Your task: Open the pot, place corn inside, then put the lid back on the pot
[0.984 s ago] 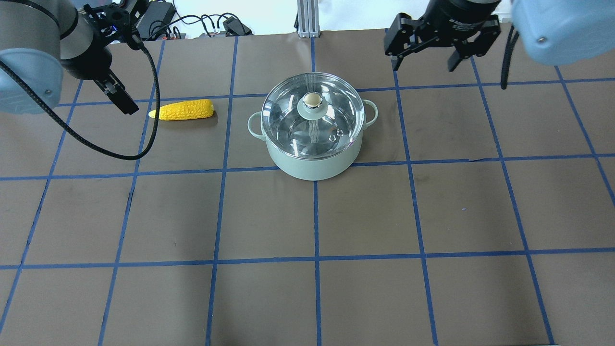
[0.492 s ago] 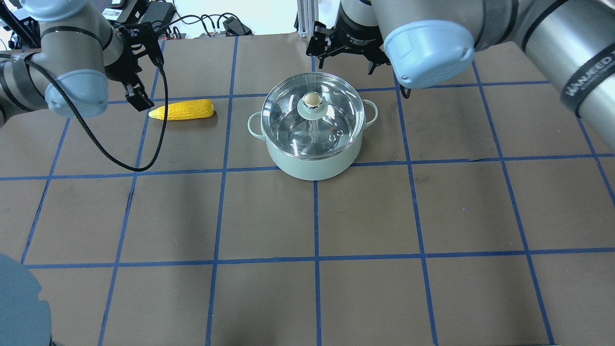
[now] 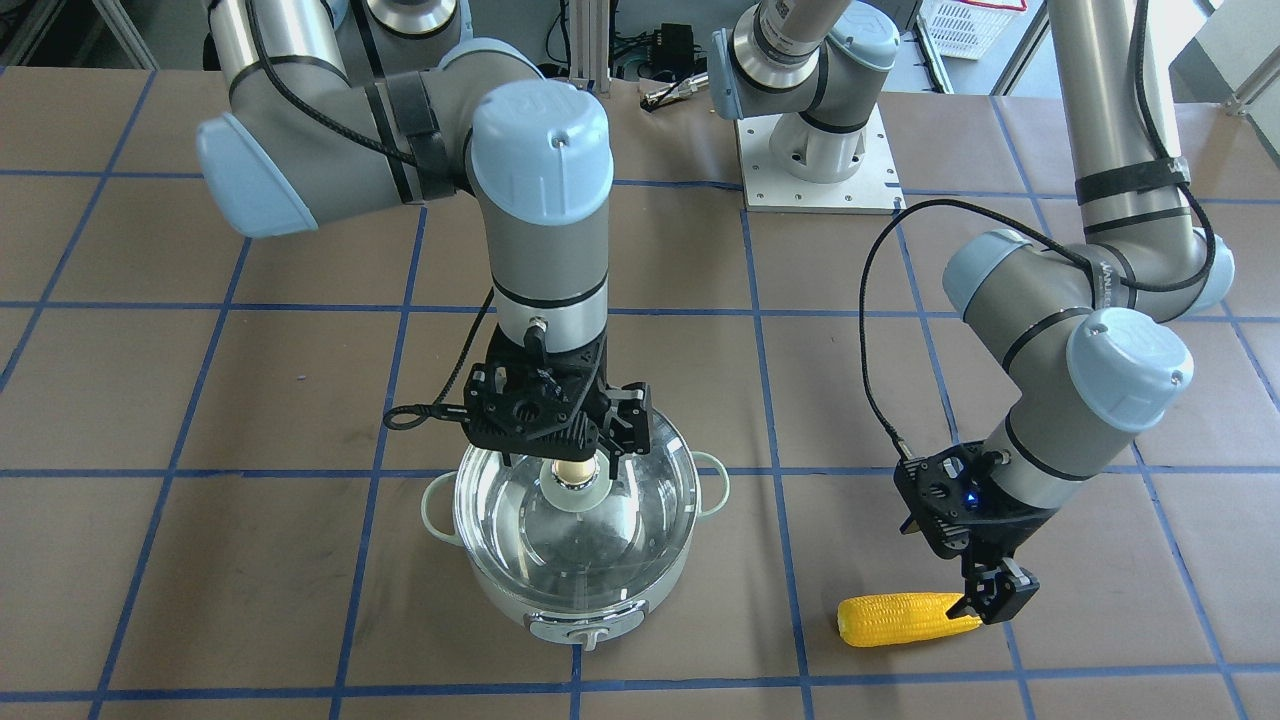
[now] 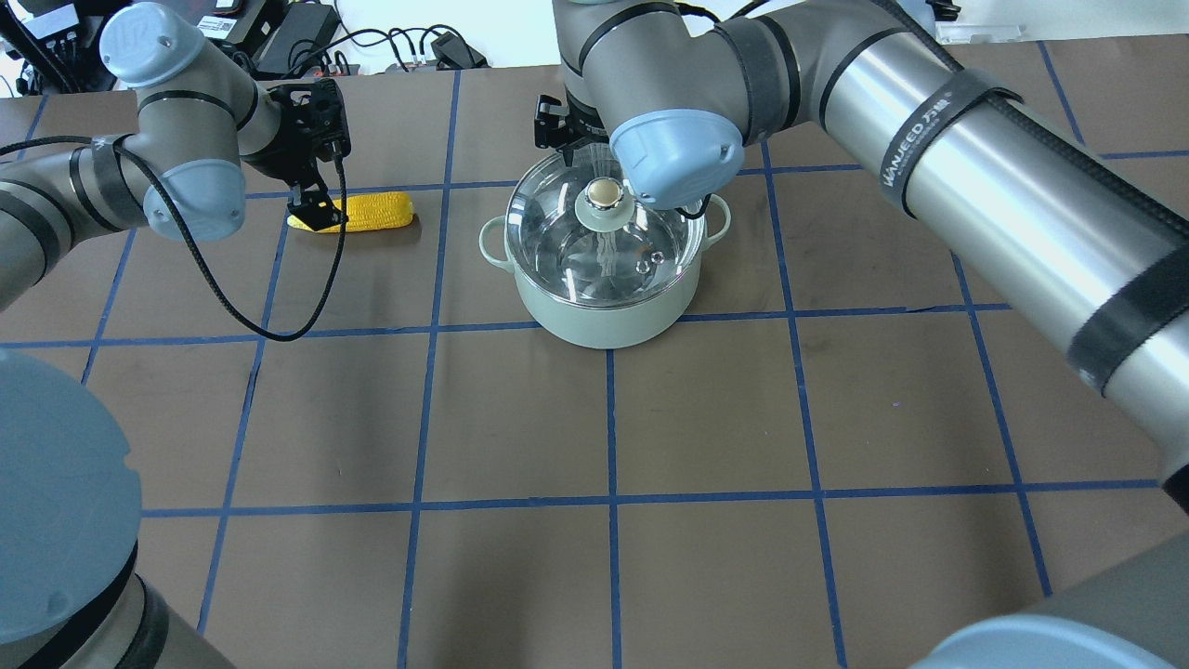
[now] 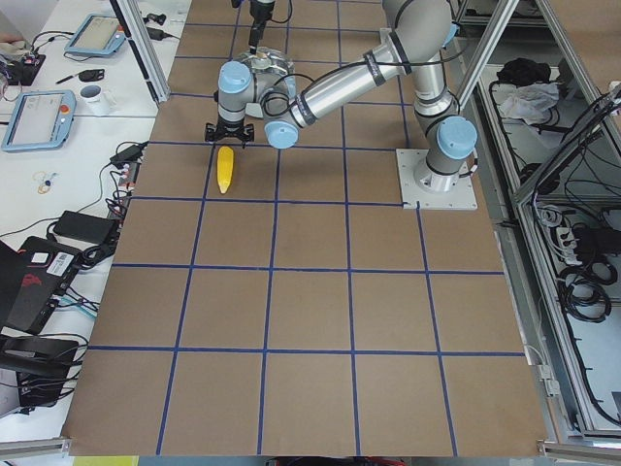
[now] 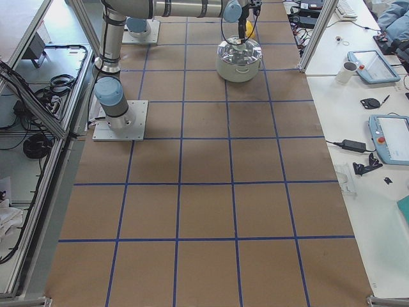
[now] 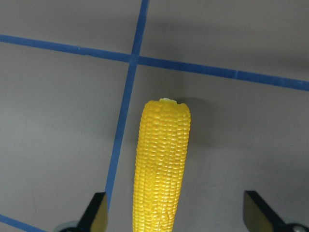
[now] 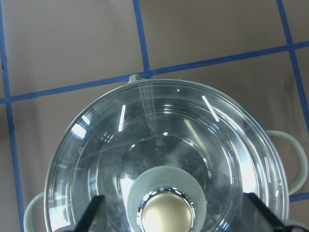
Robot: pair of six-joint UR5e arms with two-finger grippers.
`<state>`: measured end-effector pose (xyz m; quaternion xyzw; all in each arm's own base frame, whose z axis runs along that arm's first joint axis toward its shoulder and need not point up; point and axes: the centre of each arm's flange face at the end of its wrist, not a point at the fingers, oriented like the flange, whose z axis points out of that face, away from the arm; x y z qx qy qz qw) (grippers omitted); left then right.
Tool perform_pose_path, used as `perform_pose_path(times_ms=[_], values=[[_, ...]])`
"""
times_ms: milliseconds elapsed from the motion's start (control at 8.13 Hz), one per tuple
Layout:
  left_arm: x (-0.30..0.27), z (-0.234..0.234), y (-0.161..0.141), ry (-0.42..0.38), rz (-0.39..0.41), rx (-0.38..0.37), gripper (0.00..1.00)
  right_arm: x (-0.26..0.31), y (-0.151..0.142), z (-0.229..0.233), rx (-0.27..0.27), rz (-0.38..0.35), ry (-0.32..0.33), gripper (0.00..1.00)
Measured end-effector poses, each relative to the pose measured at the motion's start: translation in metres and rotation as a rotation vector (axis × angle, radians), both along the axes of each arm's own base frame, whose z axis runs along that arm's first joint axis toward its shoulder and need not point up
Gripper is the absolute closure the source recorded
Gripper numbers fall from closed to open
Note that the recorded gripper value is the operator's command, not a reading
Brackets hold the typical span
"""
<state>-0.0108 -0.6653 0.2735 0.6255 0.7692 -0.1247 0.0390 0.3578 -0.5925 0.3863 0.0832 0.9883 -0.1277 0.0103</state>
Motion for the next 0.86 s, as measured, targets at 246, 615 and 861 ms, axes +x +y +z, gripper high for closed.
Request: perform_pose_path(times_ms=[246,615,861], values=[[0.005,-0.021,-0.006,-0.001,-0.047,0.004,0.00,0.009,-0.010,-0.022,0.016,0.002,0.013,0.00],[0.016,-0.051,-0.016,-0.010,-0.071,-0.003,0.00,0.010,-0.012,-0.038,0.037,0.042,0.035,0.29],[0.019,-0.067,-0.024,-0.007,-0.072,0.007,0.00,0.010,-0.011,-0.040,0.046,0.043,0.036,0.49]])
